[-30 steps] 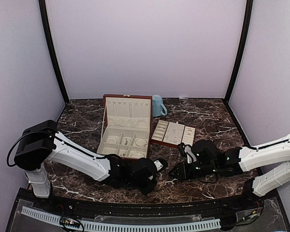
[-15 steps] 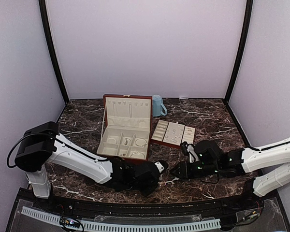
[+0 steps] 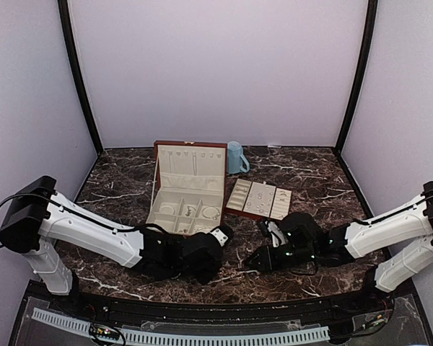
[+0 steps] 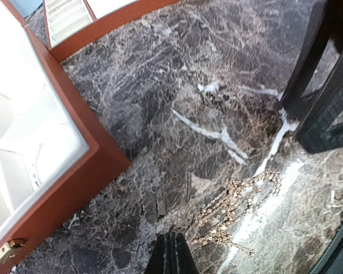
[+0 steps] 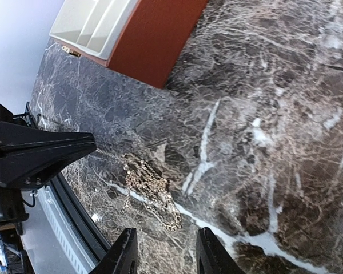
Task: Organize the mixed jewelry
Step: Adjust the necklace at the center of the board.
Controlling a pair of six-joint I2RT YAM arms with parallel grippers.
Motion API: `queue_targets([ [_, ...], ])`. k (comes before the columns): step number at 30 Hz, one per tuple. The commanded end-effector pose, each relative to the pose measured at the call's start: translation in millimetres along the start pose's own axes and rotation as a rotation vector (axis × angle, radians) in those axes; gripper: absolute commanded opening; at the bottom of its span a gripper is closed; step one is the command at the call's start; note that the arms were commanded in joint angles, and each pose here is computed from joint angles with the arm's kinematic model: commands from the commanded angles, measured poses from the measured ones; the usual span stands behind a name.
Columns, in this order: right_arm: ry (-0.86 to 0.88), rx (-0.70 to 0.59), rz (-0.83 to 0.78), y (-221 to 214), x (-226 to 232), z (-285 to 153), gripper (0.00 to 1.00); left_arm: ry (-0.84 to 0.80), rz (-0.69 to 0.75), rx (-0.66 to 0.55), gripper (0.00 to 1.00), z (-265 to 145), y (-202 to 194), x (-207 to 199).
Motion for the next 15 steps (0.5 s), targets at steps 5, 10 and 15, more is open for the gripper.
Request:
queue_targets([
  [5,0.082,-0.024,-0.152,18,33,24,0.32,-0.023,-0.062,-0.070,0.00,-18,1,8],
  [10,0.094,-0.023,-0.190,14,43,37,0.30,-0.029,-0.094,-0.071,0.00,-22,-4,11],
  [15,-0.021,-0.022,-0.203,12,40,42,0.27,-0.041,-0.151,-0.053,0.02,-21,-13,12],
])
Point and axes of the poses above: each gripper's point midway between its finger pads, its own z axis out along the fingers, its own x axis along the line the jaws close on, y = z × x, the point moved 10 cm from there along -z, back along the fingers, and after that the axes turned 7 degrees about z, right-handed, at the moved point
